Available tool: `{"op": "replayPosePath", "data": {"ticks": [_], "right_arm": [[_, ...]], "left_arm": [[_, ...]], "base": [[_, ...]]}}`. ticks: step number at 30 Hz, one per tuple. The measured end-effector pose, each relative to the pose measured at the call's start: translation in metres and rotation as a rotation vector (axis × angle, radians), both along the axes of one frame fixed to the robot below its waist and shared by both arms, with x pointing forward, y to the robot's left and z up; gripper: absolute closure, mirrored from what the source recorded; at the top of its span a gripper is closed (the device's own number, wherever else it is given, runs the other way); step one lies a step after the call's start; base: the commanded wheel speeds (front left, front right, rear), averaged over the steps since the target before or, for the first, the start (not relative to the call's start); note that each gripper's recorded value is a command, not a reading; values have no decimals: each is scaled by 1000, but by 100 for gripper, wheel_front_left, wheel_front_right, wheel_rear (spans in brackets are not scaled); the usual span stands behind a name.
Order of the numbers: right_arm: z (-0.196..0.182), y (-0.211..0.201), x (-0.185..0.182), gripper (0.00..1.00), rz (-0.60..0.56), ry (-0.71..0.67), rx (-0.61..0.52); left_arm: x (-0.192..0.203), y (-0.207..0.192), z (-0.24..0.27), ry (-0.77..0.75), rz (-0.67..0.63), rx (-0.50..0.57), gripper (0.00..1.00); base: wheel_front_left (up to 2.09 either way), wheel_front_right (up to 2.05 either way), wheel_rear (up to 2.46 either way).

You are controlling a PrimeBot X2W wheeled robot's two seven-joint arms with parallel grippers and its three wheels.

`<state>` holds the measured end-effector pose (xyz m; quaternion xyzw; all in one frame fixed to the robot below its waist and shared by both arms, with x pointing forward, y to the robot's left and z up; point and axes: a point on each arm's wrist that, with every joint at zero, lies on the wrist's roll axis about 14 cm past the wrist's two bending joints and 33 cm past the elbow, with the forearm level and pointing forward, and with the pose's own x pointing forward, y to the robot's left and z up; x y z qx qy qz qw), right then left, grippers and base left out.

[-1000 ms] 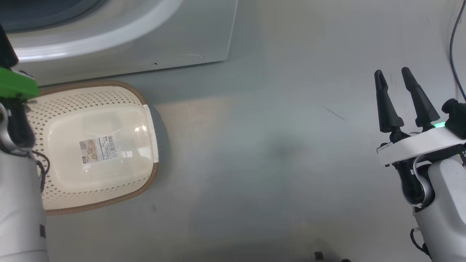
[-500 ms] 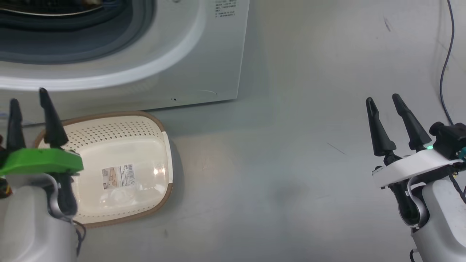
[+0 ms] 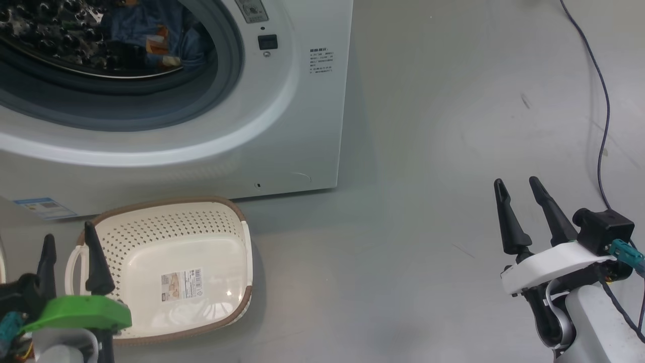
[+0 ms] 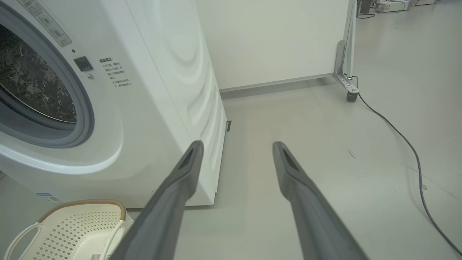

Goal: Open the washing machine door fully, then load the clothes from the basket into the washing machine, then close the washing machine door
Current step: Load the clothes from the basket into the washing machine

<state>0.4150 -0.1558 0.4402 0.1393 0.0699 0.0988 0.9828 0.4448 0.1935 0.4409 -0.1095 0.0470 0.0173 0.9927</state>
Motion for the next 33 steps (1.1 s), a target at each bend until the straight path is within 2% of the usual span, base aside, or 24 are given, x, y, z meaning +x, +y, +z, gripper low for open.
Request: {"op": "replayPosePath", "data": {"ticks": [4,9,17,33], "right_arm": [[9,1,-7,0,-4,-22,1],[19,-4,-16,0,-20,-45,-2],[28,-9,-32,0,-46,-68,-2],[45,-24,-64,0,-104,-124,-25]], "left_arm": [[-22,3,-1,12,-3,51,0],[-29,0,23,-56,-20,107,0],[-54,-6,31,-75,-53,158,0],[-98,-3,35,-74,-25,160,0]], "base": [[0,0,0],[0,0,0],[0,0,0],[0,0,0]]}}
